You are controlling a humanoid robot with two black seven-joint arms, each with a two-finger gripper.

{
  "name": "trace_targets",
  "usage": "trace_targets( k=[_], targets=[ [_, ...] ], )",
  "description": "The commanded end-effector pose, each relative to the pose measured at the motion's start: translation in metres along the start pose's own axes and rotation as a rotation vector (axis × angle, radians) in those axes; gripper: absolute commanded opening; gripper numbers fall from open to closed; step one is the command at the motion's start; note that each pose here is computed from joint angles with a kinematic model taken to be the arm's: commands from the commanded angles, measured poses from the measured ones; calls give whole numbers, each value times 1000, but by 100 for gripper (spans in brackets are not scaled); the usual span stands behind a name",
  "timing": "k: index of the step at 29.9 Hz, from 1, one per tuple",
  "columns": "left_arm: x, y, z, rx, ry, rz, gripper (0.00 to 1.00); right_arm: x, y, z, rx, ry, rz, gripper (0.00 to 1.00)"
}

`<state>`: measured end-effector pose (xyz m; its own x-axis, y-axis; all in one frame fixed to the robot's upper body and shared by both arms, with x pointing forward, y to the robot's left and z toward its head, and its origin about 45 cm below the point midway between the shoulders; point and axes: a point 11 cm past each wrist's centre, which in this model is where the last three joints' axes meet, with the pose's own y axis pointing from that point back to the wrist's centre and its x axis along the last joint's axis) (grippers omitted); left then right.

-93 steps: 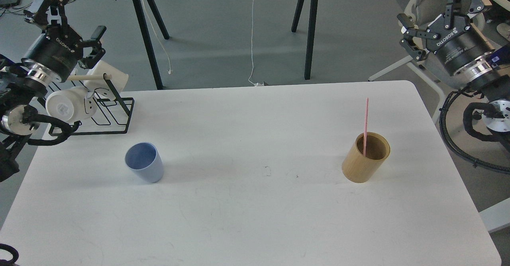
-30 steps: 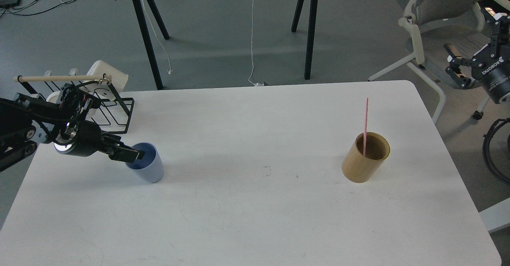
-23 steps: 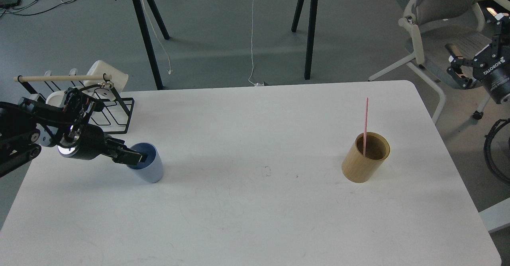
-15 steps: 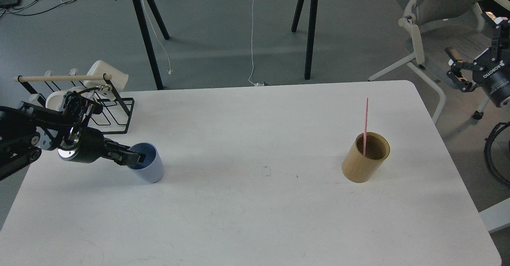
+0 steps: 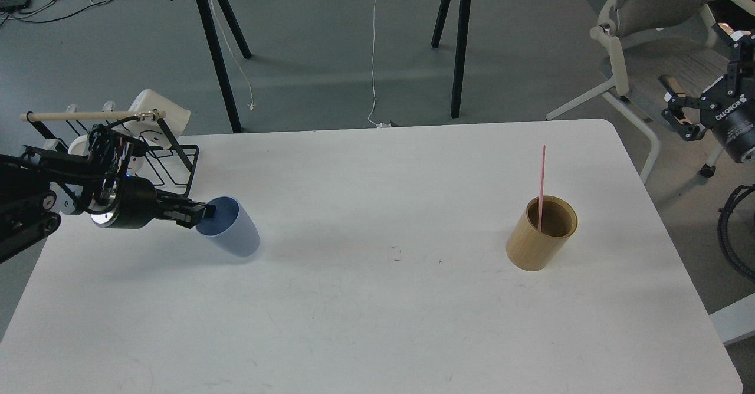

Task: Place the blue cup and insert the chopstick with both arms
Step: 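Close the left gripper around the light blue cup, then lift the blue cup with the left gripper and carry it farther from the robot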

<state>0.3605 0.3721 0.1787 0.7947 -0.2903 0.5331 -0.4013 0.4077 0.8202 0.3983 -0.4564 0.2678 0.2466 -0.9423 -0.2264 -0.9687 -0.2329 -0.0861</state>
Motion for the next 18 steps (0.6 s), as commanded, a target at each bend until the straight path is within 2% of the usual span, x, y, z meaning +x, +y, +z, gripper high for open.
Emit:
trace_targets(
  k=[1, 7, 9, 13, 18],
  targets=[
    [27, 4, 26, -77, -15, 69, 0, 4, 2, -6, 7, 10, 9, 97],
    [82, 3, 83, -242, -37, 161, 0, 28, 9, -33, 63, 44, 75, 97],
    [97, -12, 105, -286, -63, 169, 0, 37, 13, -38, 71, 57, 103, 97],
    [111, -40, 118, -294, -67, 162, 0, 54, 24, -52, 72, 100, 147, 97],
    [100, -95, 149, -252, -202, 10, 0, 75, 39, -58, 61, 137, 208, 97]
  ],
)
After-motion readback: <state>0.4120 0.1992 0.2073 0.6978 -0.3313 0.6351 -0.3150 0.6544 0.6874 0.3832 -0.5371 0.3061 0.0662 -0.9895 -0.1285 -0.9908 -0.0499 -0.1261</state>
